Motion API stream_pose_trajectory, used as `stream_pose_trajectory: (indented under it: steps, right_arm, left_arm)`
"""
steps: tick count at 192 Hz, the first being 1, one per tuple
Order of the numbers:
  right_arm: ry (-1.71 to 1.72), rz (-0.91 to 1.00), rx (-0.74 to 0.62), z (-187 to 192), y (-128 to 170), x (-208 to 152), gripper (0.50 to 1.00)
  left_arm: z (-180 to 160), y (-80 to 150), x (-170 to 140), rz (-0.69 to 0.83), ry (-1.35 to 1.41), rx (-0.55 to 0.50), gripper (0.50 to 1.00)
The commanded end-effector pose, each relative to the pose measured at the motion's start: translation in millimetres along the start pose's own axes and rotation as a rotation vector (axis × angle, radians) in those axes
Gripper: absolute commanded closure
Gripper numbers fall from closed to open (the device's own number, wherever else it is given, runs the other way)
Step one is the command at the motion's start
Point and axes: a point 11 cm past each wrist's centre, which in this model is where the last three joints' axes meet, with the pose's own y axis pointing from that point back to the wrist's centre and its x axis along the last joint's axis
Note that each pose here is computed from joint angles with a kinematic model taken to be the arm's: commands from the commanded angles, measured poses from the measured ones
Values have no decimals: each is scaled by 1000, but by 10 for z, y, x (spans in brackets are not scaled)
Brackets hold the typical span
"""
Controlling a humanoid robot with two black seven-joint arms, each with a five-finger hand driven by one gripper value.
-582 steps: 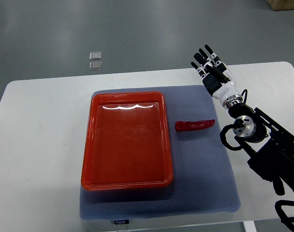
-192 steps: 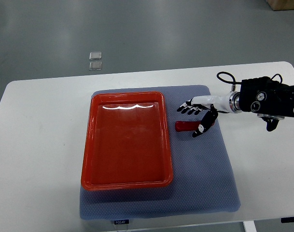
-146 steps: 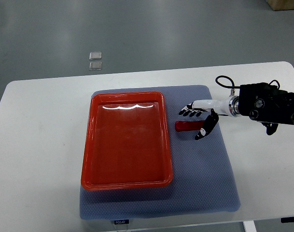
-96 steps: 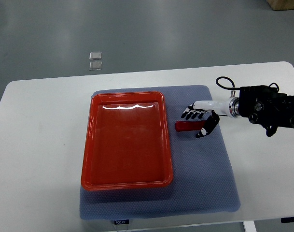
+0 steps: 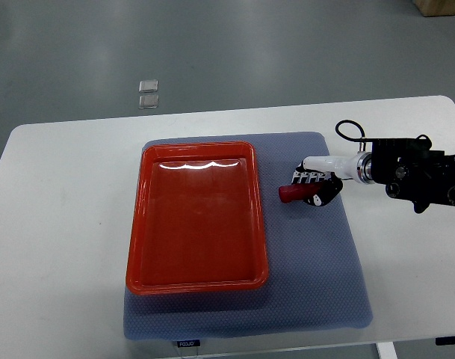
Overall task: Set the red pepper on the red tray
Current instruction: 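Lift the pepper with the right hand and carry it over the tray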
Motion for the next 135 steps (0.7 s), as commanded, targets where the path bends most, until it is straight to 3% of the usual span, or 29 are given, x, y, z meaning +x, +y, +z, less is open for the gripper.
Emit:
stream_pose_trajectory:
  steps: [1, 60, 135]
  right_arm:
    - [11, 37, 7, -51, 73, 215, 1000]
    - [84, 68, 102, -637, 24, 527, 1000]
    - [127, 28, 240, -1655, -514, 205, 1000]
  left_arm:
    - [0, 0, 0, 0, 0, 0, 500]
    - [-2, 0, 16, 4, 0, 1, 500]
    - [-13, 0, 8, 3, -1, 4, 500]
